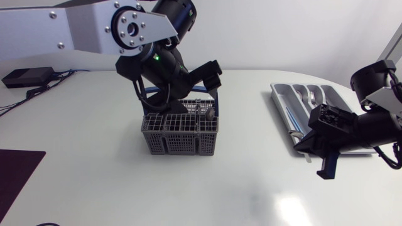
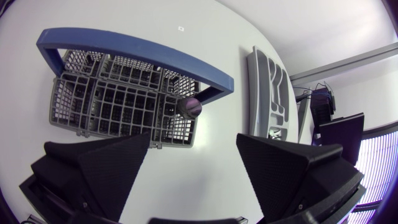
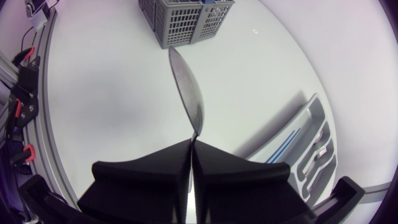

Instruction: Unload the cutlery basket into the drawer organizer.

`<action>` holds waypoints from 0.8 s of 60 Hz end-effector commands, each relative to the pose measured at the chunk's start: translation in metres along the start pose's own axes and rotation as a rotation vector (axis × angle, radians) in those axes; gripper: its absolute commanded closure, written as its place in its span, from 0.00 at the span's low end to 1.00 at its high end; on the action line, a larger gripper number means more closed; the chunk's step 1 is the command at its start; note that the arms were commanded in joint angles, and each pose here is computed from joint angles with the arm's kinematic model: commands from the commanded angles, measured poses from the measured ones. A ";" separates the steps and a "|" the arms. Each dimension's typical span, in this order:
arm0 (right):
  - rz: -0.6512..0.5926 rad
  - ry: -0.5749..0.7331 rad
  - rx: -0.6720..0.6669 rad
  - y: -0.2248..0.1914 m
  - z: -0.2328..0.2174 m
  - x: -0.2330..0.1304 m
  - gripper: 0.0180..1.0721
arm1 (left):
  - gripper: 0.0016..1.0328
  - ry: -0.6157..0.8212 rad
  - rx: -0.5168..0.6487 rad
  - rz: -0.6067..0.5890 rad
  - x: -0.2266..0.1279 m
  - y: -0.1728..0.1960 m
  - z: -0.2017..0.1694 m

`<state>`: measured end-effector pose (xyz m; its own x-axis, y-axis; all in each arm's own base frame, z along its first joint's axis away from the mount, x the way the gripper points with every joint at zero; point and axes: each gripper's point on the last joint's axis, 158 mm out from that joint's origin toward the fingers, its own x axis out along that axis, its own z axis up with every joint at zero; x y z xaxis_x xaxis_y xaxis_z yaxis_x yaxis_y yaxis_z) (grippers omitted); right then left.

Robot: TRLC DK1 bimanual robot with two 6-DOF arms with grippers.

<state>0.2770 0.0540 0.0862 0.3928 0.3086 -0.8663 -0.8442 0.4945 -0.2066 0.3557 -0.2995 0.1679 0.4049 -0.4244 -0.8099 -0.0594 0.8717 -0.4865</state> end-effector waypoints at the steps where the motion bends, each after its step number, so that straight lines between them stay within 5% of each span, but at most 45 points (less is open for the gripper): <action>1: 0.004 0.021 -0.049 -0.012 -0.012 0.000 0.94 | 0.05 0.012 0.032 0.028 0.010 0.005 -0.008; 48: -0.091 0.317 -0.230 -0.138 -0.153 0.018 0.94 | 0.05 -0.051 0.072 0.139 0.023 0.016 -0.008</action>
<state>0.3347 -0.1136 0.0335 0.3699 0.0176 -0.9289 -0.8773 0.3358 -0.3430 0.3595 -0.2994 0.1519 0.4608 -0.3146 -0.8299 -0.0569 0.9227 -0.3814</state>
